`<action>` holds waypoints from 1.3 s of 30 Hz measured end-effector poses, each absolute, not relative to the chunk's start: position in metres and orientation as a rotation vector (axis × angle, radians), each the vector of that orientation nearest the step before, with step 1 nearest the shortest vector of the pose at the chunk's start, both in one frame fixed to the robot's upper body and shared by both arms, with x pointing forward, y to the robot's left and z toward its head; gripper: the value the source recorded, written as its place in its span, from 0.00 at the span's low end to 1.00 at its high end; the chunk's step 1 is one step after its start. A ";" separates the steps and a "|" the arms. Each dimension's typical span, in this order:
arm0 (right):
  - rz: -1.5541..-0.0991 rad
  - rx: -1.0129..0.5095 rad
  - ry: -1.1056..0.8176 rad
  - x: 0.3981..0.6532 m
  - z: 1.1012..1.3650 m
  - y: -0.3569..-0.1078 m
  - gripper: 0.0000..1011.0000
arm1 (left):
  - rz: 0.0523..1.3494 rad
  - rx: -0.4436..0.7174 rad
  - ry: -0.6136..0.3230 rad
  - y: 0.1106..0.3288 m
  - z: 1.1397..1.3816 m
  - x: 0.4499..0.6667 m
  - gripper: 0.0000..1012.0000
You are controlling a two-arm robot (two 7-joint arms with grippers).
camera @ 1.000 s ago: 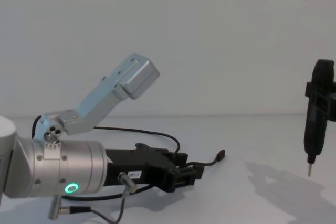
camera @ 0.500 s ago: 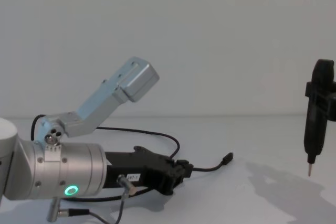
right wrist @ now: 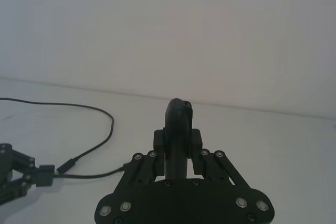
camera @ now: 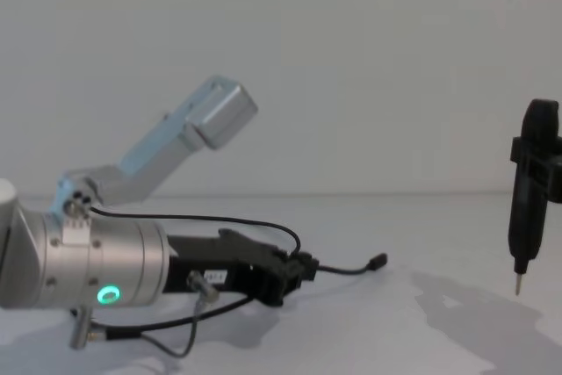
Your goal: Pick up the data cable with the one hand.
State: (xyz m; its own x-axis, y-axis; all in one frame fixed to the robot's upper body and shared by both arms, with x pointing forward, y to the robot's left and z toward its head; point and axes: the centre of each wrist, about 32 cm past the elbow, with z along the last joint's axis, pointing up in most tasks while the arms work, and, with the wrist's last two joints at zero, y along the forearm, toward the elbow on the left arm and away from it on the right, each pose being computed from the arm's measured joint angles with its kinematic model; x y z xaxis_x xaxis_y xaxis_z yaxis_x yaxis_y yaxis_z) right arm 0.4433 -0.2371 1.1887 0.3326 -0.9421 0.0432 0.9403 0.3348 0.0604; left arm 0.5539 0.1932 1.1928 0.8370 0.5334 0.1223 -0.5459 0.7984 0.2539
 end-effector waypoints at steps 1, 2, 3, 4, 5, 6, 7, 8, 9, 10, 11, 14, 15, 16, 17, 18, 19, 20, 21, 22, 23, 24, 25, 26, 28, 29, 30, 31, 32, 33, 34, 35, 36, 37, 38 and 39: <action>-1.229 0.026 -0.075 0.443 1.189 -0.237 0.28 | 0.572 0.281 -0.046 0.194 1.196 0.555 0.04; -1.229 0.026 -0.075 0.443 1.189 -0.237 0.28 | 0.566 0.277 -0.047 0.195 1.199 0.556 0.04; -1.229 0.026 -0.075 0.443 1.189 -0.237 0.28 | 0.556 0.272 -0.050 0.197 1.203 0.557 0.04; -1.229 0.026 -0.075 0.443 1.189 -0.237 0.28 | 0.552 0.270 -0.050 0.197 1.204 0.557 0.04; -1.229 0.026 -0.075 0.443 1.189 -0.237 0.28 | 0.537 0.265 -0.051 0.199 1.209 0.558 0.04; -1.229 0.026 -0.075 0.443 1.189 -0.237 0.28 | 0.537 0.265 -0.051 0.199 1.209 0.558 0.04; -1.229 0.026 -0.075 0.443 1.189 -0.237 0.28 | 0.521 0.260 -0.052 0.201 1.213 0.559 0.04; -1.229 0.026 -0.075 0.443 1.189 -0.237 0.28 | 0.514 0.259 -0.053 0.201 1.215 0.559 0.04; -1.229 0.026 -0.075 0.443 1.189 -0.237 0.28 | 0.507 0.257 -0.052 0.202 1.216 0.559 0.04; -1.229 0.026 -0.075 0.443 1.189 -0.237 0.28 | 0.492 0.254 -0.054 0.204 1.220 0.559 0.04; -1.230 0.026 -0.075 0.443 1.189 -0.237 0.28 | 0.483 0.254 -0.053 0.205 1.222 0.559 0.04; -1.229 0.027 -0.075 0.443 1.189 -0.237 0.28 | 0.453 0.252 -0.052 0.208 1.228 0.558 0.04; -1.229 0.027 -0.075 0.443 1.189 -0.237 0.28 | 0.446 0.252 -0.052 0.209 1.230 0.557 0.04; -1.229 0.028 -0.075 0.444 1.189 -0.237 0.28 | 0.434 0.252 -0.052 0.210 1.232 0.557 0.04; -1.225 0.031 -0.077 0.444 1.190 -0.236 0.28 | 0.429 0.252 -0.052 0.211 1.233 0.556 0.04; -1.223 0.034 -0.078 0.444 1.190 -0.235 0.28 | 0.424 0.251 -0.052 0.211 1.234 0.556 0.04; -1.219 0.037 -0.080 0.445 1.190 -0.235 0.28 | 0.419 0.251 -0.052 0.212 1.235 0.556 0.04; -1.217 0.040 -0.082 0.446 1.191 -0.234 0.28 | 0.410 0.250 -0.051 0.213 1.237 0.556 0.04; -1.209 0.048 -0.088 0.447 1.192 -0.233 0.28 | 0.406 0.250 -0.052 0.213 1.238 0.555 0.04; -1.204 0.053 -0.091 0.448 1.192 -0.232 0.28 | 0.399 0.250 -0.051 0.214 1.240 0.555 0.04; -1.200 0.059 -0.095 0.449 1.193 -0.231 0.28 | 0.396 0.250 -0.051 0.214 1.240 0.555 0.04; -1.195 0.064 -0.099 0.450 1.194 -0.230 0.28 | 0.392 0.250 -0.051 0.215 1.241 0.555 0.04; -1.185 0.076 -0.106 0.453 1.195 -0.227 0.28 | 0.389 0.250 -0.051 0.215 1.242 0.554 0.04; -1.179 0.082 -0.111 0.454 1.196 -0.226 0.28 | 0.384 0.250 -0.051 0.216 1.243 0.554 0.04; -1.161 0.101 -0.123 0.459 1.198 -0.222 0.28 | 0.379 0.250 -0.051 0.216 1.244 0.554 0.04; -1.154 0.107 -0.127 0.461 1.199 -0.220 0.28 | 0.375 0.250 -0.050 0.216 1.245 0.553 0.04; -1.150 0.112 -0.129 0.463 1.200 -0.219 0.28 | 0.374 0.250 -0.050 0.217 1.245 0.553 0.04; -1.138 0.125 -0.137 0.466 1.201 -0.216 0.28 | 0.369 0.250 -0.050 0.217 1.246 0.553 0.04; -1.133 0.132 -0.139 0.469 1.202 -0.214 0.28 | 0.368 0.250 -0.050 0.217 1.246 0.553 0.04; -1.128 0.137 -0.142 0.470 1.203 -0.212 0.28 | 0.368 0.250 -0.050 0.217 1.246 0.553 0.04; -1.121 0.146 -0.146 0.473 1.204 -0.210 0.28 | 0.364 0.249 -0.050 0.217 1.247 0.553 0.04; -1.116 0.151 -0.148 0.475 1.205 -0.209 0.28 | 0.363 0.250 -0.049 0.218 1.247 0.553 0.04; -1.112 0.154 -0.149 0.476 1.205 -0.207 0.28 | 0.362 0.250 -0.049 0.218 1.247 0.553 0.04; -1.104 0.161 -0.151 0.478 1.206 -0.205 0.28 | 0.359 0.249 -0.050 0.218 1.248 0.553 0.04; -1.100 0.165 -0.153 0.480 1.207 -0.204 0.28 | 0.358 0.249 -0.050 0.218 1.248 0.552 0.04; -1.097 0.169 -0.154 0.481 1.207 -0.203 0.28 | 0.356 0.250 -0.049 0.218 1.248 0.552 0.04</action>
